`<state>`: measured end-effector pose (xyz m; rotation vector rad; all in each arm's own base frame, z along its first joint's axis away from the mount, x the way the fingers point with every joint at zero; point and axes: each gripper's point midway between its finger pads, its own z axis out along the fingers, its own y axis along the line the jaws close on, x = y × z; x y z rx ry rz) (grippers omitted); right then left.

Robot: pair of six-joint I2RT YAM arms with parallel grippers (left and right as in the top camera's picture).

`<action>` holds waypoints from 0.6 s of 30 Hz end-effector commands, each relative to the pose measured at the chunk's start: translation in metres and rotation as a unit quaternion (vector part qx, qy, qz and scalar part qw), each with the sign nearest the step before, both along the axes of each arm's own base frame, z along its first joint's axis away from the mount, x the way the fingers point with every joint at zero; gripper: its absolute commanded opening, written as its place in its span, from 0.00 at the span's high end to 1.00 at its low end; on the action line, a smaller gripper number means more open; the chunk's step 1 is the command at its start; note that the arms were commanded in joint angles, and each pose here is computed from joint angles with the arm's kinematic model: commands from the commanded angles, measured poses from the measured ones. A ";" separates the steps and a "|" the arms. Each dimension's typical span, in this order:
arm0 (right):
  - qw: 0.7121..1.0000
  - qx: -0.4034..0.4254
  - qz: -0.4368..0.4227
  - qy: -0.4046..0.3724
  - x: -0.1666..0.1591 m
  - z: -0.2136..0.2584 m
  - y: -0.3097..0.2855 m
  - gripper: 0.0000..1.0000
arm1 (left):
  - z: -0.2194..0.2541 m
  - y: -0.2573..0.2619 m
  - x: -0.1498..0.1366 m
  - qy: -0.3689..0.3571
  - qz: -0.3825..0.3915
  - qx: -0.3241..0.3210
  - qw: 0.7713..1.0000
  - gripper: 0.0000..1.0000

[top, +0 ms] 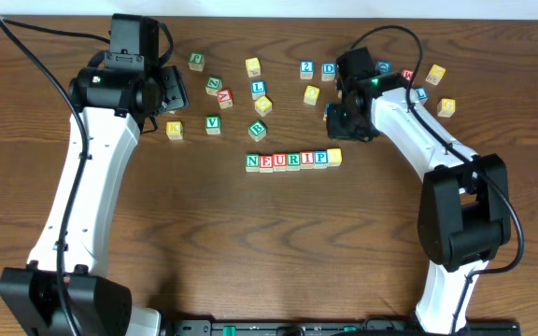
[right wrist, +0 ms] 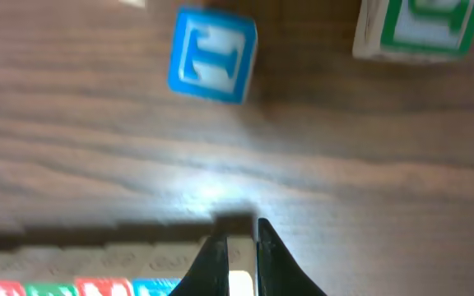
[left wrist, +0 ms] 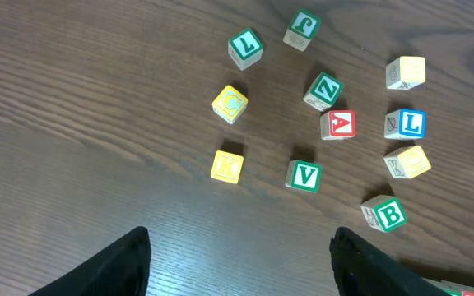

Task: Spell out NEURIPS
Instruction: 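Raise the right arm and move it back over the loose blocks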

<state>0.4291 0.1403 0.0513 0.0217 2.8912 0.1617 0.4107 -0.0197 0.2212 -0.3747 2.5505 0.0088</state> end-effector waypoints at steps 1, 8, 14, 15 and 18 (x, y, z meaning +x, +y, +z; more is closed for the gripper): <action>1.000 0.006 -0.013 0.005 -0.005 -0.011 0.013 0.93 | -0.003 0.004 0.003 0.002 0.010 0.003 1.000 0.30; 1.000 0.013 -0.019 -0.006 -0.001 -0.016 0.020 0.94 | -0.003 0.004 0.003 0.002 0.010 0.003 1.000 0.30; 1.000 0.008 -0.018 0.008 -0.004 -0.028 0.020 0.94 | -0.003 0.004 0.003 0.002 0.010 0.003 1.000 0.30; 1.000 0.008 -0.020 0.010 -0.004 -0.030 0.020 0.95 | -0.003 0.004 0.003 0.002 0.010 0.003 1.000 0.30; 0.999 0.006 -0.021 0.026 -0.008 -0.042 0.020 0.95 | -0.003 0.004 0.003 0.002 0.010 0.003 1.000 0.30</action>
